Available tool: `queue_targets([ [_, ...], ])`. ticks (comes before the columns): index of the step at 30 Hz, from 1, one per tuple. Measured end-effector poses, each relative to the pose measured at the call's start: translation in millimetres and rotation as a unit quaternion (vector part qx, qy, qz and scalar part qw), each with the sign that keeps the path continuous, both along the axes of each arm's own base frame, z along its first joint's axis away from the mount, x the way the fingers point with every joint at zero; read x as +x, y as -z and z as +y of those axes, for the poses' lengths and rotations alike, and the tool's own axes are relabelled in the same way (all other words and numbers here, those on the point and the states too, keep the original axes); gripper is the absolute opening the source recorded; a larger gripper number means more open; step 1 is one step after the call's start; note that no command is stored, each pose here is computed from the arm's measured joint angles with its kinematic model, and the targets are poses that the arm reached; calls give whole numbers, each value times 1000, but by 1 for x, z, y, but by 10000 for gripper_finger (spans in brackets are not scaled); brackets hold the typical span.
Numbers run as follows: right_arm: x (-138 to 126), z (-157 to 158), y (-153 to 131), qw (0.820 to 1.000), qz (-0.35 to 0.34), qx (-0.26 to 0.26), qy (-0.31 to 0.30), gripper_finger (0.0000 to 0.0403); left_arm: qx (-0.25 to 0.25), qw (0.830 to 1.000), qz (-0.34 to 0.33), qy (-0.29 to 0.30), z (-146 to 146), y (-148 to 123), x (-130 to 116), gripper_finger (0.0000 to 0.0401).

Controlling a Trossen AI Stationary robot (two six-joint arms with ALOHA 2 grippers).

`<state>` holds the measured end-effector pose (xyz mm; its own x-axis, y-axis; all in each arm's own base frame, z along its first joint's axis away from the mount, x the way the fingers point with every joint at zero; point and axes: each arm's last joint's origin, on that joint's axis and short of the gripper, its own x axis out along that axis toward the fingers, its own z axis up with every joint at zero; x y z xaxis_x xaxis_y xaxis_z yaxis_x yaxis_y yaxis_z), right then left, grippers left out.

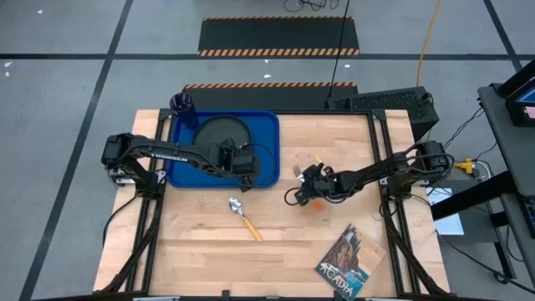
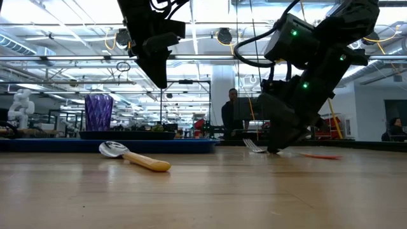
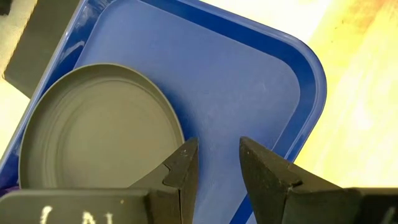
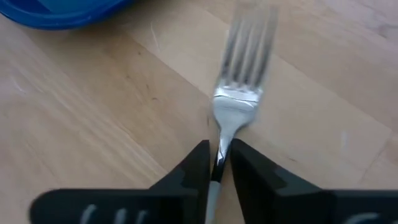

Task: Pick and place plate/cup/fork/spoon on tray
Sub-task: Put the orange fork on the blue tray beside the black plate

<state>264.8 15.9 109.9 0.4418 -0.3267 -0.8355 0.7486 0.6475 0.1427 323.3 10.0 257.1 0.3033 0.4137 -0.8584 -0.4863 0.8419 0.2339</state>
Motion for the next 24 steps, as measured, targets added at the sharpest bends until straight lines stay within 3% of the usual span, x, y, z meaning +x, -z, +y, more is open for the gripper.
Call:
queue_targets([
  [5,0,0,0,1000,3,2,-11,8,0,1000,0,0,0,0,0,120],
  [11,-2,1,-13,999,-14,22,-38,10,0,1000,0,0,0,0,0,120],
  [17,0,-3,-41,995,-85,2,-56,4,4,1000,10,9,0,-1,-1,120],
  [24,15,-17,-66,975,-207,-30,-76,4,54,998,-21,-13,-9,-32,-18,120],
])
